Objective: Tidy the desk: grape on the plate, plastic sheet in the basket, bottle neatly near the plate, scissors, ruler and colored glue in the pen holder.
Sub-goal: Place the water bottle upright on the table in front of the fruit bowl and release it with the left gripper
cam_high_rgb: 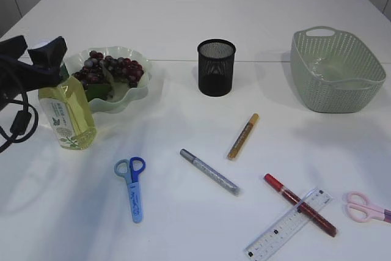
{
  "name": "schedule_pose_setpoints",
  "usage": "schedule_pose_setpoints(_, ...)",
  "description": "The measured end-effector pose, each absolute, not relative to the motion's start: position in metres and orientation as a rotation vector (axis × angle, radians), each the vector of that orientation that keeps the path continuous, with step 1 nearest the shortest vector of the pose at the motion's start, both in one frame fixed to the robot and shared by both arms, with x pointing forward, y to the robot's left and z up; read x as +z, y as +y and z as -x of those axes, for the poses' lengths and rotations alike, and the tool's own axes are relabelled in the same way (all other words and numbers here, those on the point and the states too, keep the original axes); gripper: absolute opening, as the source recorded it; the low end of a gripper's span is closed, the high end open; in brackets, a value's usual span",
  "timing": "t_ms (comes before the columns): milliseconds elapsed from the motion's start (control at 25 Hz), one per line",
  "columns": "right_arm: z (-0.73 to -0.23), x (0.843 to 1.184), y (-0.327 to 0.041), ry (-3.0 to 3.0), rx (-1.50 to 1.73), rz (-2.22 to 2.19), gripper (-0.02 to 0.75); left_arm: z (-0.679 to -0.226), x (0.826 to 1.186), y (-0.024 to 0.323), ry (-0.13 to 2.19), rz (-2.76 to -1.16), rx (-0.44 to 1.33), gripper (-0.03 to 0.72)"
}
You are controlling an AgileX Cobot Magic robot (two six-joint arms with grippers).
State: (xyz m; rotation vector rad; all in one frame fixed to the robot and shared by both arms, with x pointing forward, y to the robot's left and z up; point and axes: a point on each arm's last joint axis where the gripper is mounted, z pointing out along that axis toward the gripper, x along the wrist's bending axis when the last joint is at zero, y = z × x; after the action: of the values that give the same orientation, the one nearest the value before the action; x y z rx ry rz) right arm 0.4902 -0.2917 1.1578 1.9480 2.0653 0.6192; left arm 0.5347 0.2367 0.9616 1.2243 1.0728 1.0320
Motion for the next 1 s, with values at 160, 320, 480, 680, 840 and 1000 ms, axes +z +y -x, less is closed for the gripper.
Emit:
schedule_pose_setpoints(160, -0.49, 1.158, -0.292, 2.065, 0.619, -1.948, 0.439, -0.531, 0.977, 0.238, 1.046, -1.213, 1.054, 0.562)
schedule_pose_setpoints(320, -0.49, 1.158, -0.292, 2.065, 0.619, -1.948, 0.439, -0.525, 0.988, 0.239, 1.065, -1.24, 1.043, 0.562)
schedule_pose_setpoints(480, -0.49, 1.158, -0.292, 2.065, 0.619, -1.948, 0.439, -0.515, 1.003, 0.241, 1.08, -1.26, 1.031, 0.562)
schedule_pose_setpoints(680, -0.49, 1.158, -0.292, 2.065, 0.619, -1.948, 0.439, -0.502, 1.02, 0.243, 1.102, -1.289, 1.014, 0.562)
schedule_pose_setpoints(840, -0.49, 1.158, -0.292, 2.065, 0.619, -1.948, 0.439, -0.487, 1.032, 0.247, 1.169, -1.337, 0.972, 0.562)
schedule_pose_setpoints(1000, -0.49, 1.158, -0.292, 2.065, 0.619, -1.948, 0.439, -0.467, 1.04, 0.252, 1.272, -1.405, 0.895, 0.562)
